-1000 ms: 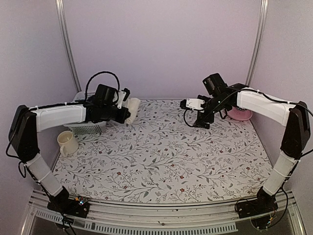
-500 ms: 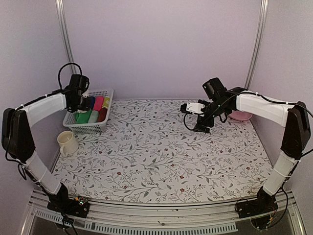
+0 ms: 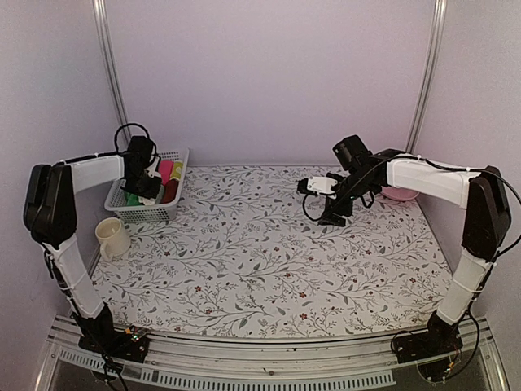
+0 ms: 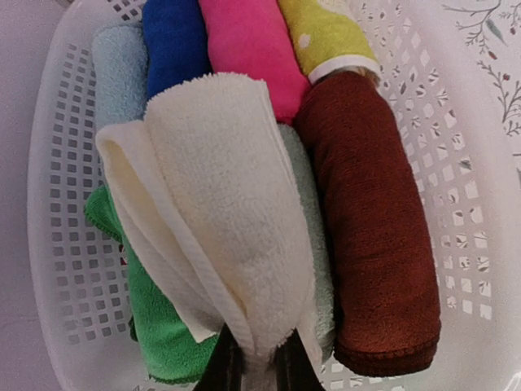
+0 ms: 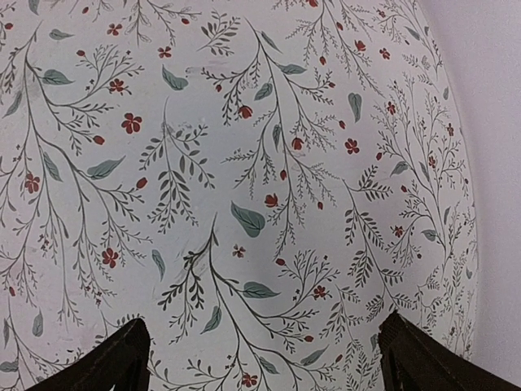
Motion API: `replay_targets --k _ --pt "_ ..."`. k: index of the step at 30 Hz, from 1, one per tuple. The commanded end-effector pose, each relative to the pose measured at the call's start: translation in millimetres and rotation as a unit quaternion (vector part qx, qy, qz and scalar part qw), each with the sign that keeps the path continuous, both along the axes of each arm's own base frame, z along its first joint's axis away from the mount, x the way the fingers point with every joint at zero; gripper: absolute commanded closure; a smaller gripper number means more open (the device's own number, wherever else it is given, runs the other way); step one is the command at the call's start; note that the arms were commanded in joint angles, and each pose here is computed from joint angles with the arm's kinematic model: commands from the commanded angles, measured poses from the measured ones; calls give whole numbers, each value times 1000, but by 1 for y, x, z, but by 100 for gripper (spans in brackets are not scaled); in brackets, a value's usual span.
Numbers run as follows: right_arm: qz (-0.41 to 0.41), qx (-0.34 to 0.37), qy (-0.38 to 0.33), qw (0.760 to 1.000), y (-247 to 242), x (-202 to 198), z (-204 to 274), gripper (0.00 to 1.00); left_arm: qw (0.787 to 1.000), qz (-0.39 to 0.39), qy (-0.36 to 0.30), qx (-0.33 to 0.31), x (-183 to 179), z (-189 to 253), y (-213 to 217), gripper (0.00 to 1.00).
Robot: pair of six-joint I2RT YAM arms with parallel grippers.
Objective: Roll the towels
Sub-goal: Place the towel in the bin.
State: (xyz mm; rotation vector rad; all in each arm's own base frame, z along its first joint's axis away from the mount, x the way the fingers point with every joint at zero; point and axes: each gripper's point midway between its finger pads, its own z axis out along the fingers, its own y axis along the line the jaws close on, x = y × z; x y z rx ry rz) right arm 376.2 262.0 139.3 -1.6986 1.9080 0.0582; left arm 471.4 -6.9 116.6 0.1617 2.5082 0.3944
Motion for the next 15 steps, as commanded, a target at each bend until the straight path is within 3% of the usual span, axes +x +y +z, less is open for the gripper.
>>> replay_targets --k 1,8,15 --pt "0 6 8 1000 4 -2 -5 1 995 -46 13 -83 0 0 -22 100" --pt "3 7 12 1000 5 -3 -7 1 982 -83 56 -158 -11 -12 -38 100" --pt "7 11 12 1000 7 -5 -6 1 963 -115 57 -237 -17 -6 -53 100"
